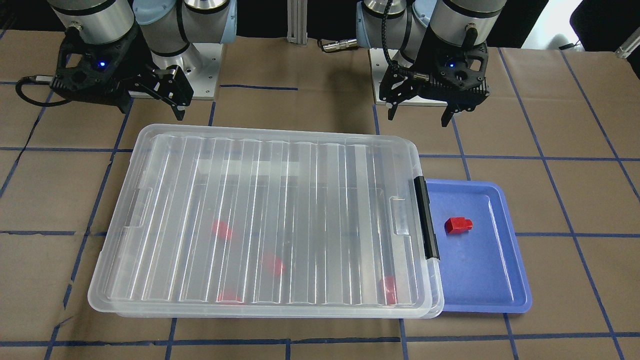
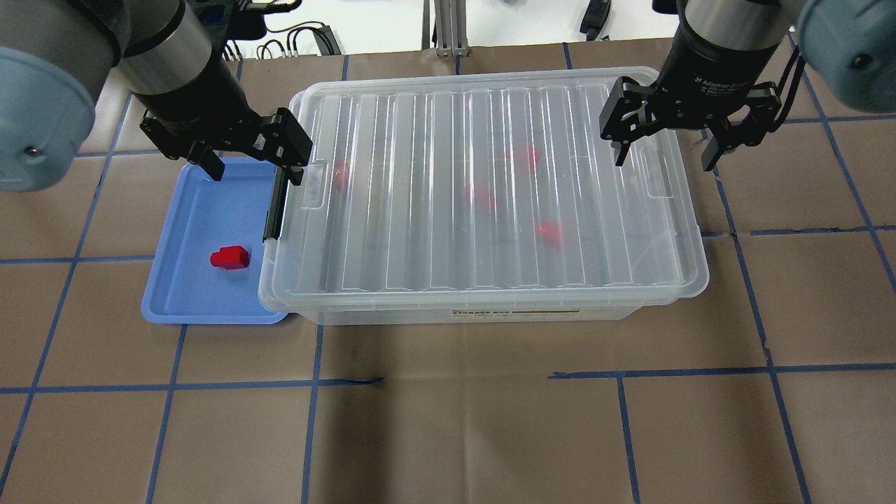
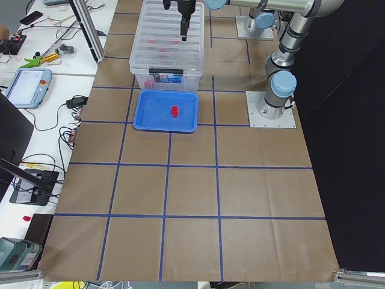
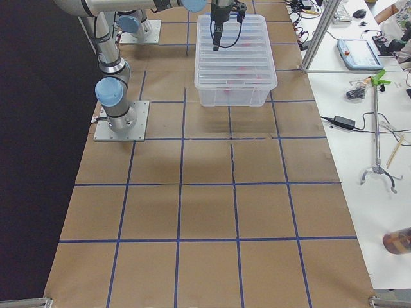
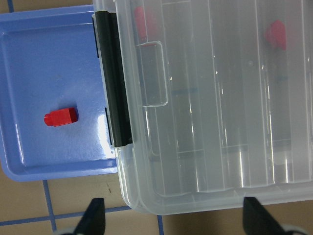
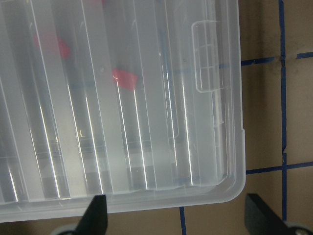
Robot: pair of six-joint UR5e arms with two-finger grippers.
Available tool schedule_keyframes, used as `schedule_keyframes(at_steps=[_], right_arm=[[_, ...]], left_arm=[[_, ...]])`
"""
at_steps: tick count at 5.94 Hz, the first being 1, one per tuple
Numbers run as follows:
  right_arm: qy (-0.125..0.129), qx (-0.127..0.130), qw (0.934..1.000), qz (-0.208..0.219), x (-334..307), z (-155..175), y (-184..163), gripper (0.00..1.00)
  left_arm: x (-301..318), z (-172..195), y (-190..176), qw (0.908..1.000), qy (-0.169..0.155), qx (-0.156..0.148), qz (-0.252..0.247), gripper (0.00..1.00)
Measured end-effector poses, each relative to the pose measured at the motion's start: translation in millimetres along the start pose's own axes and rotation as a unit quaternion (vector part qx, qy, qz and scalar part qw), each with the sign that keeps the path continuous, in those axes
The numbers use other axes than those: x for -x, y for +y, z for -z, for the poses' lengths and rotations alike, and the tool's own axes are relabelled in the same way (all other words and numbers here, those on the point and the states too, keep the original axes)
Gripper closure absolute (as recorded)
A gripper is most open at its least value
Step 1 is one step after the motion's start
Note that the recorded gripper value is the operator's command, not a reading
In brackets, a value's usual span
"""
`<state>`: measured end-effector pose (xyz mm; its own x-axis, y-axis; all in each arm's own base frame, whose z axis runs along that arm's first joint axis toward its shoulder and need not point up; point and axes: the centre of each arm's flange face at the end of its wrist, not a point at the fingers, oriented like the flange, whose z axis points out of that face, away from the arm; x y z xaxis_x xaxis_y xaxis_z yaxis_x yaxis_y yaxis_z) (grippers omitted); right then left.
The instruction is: Place red block in blue tray from box
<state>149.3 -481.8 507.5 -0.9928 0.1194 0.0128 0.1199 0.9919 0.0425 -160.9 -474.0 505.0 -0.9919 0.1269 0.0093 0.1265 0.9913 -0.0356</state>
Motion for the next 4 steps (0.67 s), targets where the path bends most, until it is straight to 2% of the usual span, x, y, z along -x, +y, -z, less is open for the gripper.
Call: schedule_keyframes(at_steps=[4], right_arm=[[0.001, 0.0, 1.0, 0.003, 4.6, -1.8, -1.6, 0.0]], left_arm=[[-0.1, 0.3, 1.6, 1.0, 0.0, 0.0, -0.001, 0.02]])
